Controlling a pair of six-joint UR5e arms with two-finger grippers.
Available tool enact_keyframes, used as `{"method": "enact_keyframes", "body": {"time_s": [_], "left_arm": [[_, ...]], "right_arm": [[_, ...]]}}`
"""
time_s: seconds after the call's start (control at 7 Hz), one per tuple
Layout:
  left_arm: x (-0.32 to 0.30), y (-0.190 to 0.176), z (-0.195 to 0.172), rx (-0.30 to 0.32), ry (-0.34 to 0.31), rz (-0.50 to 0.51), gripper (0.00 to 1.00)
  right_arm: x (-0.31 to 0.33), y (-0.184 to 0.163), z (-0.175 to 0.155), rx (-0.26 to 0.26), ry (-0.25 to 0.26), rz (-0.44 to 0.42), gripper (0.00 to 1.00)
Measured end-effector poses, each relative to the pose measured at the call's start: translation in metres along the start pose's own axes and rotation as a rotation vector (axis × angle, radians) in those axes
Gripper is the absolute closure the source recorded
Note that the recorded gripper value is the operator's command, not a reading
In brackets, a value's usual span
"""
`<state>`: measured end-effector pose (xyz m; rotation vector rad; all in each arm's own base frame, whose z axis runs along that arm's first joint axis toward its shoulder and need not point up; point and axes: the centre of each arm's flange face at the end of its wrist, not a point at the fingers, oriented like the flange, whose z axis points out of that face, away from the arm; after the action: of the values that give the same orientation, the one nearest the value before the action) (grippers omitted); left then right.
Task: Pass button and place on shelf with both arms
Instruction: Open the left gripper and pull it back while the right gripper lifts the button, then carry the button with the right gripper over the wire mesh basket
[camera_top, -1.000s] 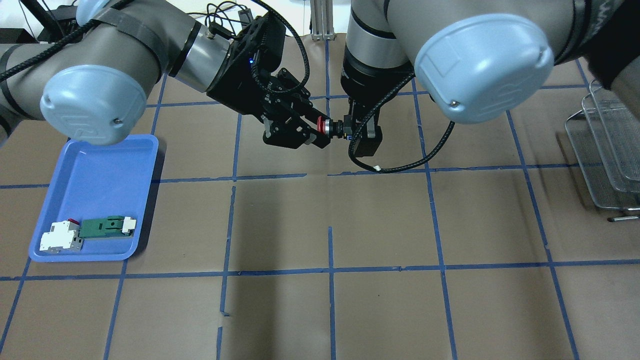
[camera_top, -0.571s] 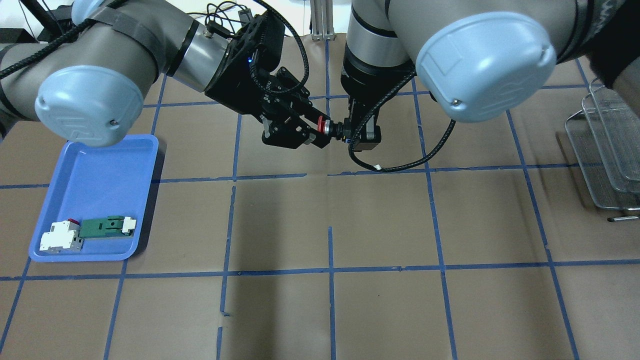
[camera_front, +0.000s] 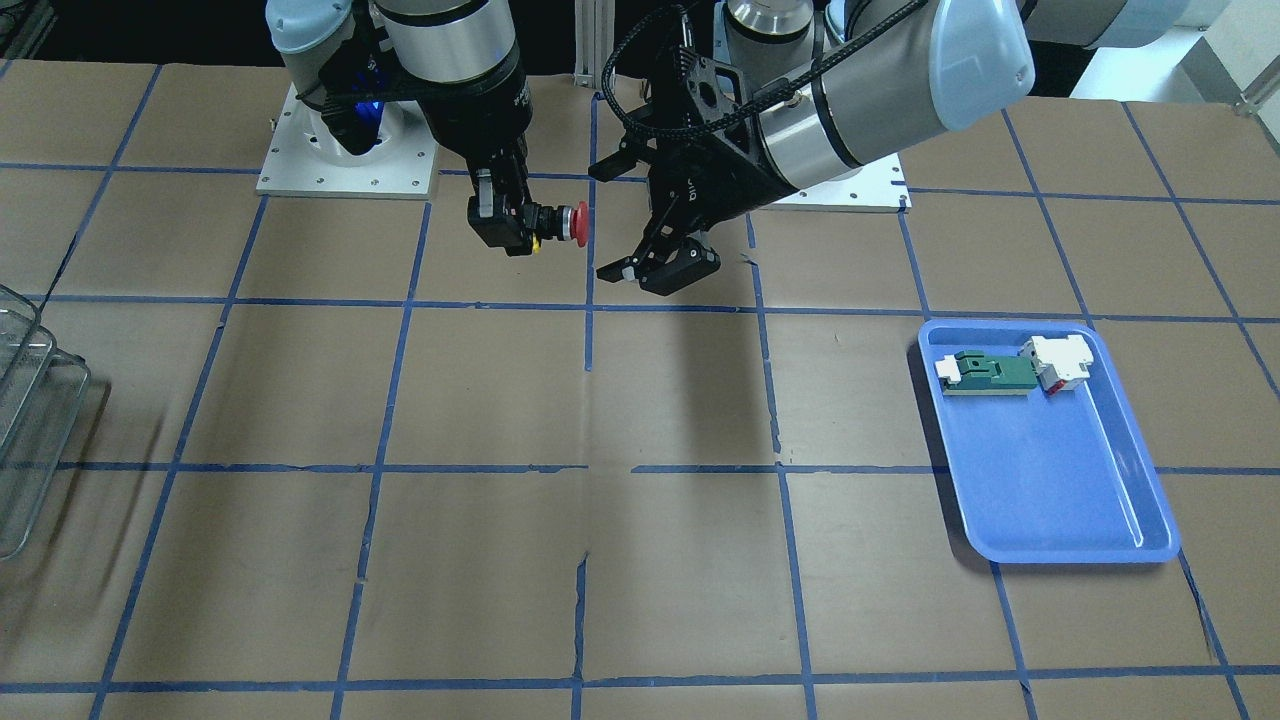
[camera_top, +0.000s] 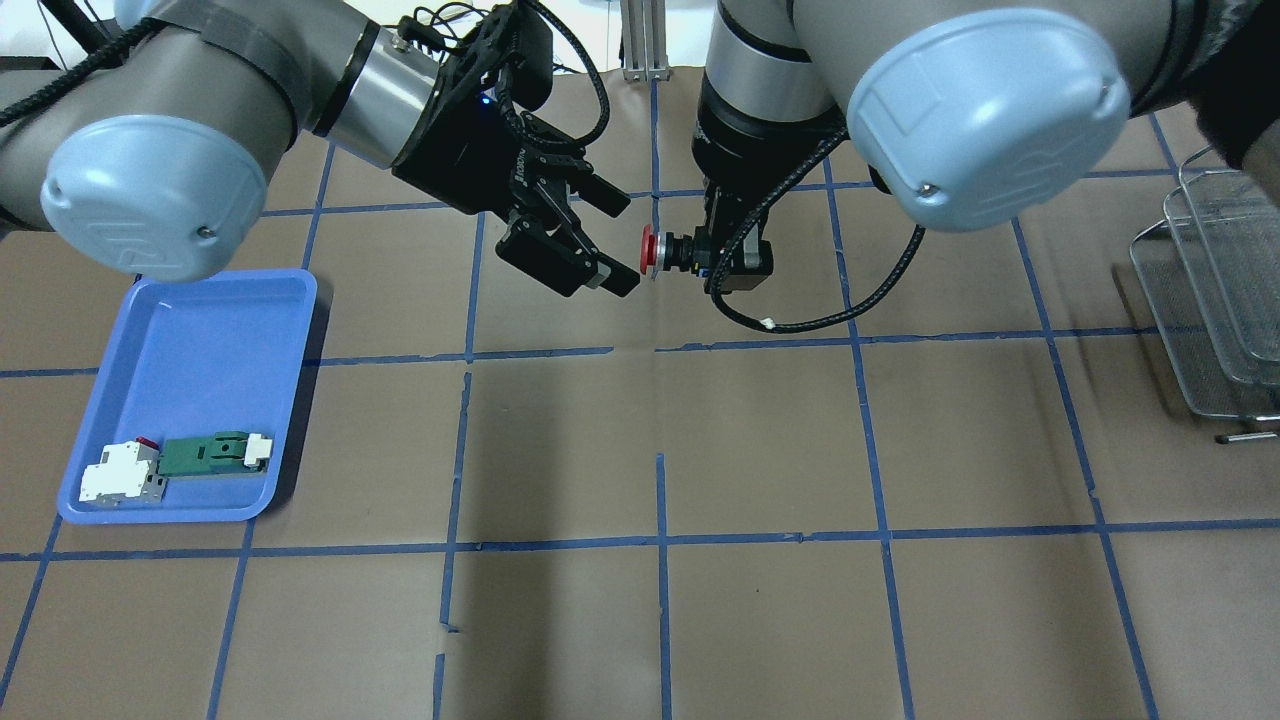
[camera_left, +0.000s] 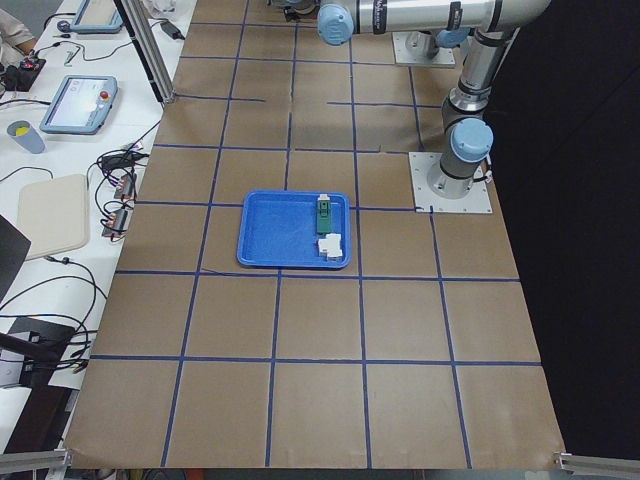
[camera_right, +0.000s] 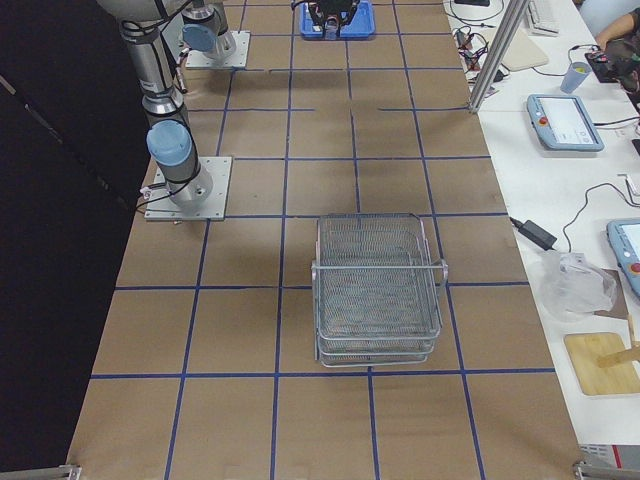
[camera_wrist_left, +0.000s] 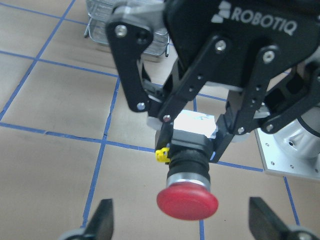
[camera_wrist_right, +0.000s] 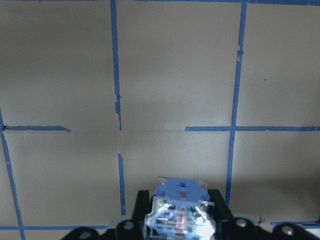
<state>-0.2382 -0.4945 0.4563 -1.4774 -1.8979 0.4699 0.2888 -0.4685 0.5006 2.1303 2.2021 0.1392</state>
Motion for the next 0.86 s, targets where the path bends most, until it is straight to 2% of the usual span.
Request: {"method": "enact_keyframes", "body": {"time_s": [0.14,0.29,0.57,0.71,0.86], "left_arm": [[0.001,0.002,-0.008,-0.089,-0.042,-0.104,0.00],[0.008,0.003,-0.017,-0.191,-0.087,-0.233,0.00],[0.032,0.011,-0.042,-0.360,-0.187,-0.432,0.00],[0.042,0.013,-0.055,-0.396,-0.267,-0.559,0.00],[0.050,0.013,-0.064,-0.398,-0.346,-0.708,0.00]], "right_arm": [[-0.009,-0.018,-0.001,0.016,-0.006,-0.040,1.00],[-0.024,-0.051,-0.004,0.030,-0.010,-0.092,1.00],[-0.053,-0.140,-0.012,0.074,-0.009,-0.246,1.00],[-0.061,-0.187,-0.015,0.123,0.011,-0.356,1.00],[-0.065,-0.232,-0.019,0.159,0.040,-0.460,1.00]]}}
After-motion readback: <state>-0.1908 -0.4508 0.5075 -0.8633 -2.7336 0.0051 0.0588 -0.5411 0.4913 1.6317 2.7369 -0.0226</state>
